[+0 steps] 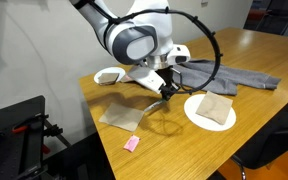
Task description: Put the green pen inside the white cup
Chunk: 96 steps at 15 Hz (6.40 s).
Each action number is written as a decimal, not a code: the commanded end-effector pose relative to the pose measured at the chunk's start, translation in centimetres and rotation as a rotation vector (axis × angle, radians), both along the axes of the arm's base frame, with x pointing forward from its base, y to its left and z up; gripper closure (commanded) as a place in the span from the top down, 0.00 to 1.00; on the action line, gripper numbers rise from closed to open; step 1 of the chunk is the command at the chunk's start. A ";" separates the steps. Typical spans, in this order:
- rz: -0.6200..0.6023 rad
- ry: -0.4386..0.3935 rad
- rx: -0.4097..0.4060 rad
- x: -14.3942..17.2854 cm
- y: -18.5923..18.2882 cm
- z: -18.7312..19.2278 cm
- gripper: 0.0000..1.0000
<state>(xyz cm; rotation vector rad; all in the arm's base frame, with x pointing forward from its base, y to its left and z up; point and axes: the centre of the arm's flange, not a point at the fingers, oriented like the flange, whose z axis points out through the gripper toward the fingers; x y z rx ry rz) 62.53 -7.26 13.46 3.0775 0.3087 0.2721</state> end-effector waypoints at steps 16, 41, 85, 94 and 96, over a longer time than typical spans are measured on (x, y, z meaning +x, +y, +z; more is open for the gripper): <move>-0.021 -0.215 -0.054 1.2 1.4 18.7 0.04; 0.225 -0.391 0.105 2.5 0.6 19.3 0.04; 1.113 -0.808 0.766 5.7 3.5 15.4 0.04; 1.105 -0.792 0.771 6.2 2.8 15.1 0.04; 1.103 -0.805 0.778 6.1 1.9 15.0 0.04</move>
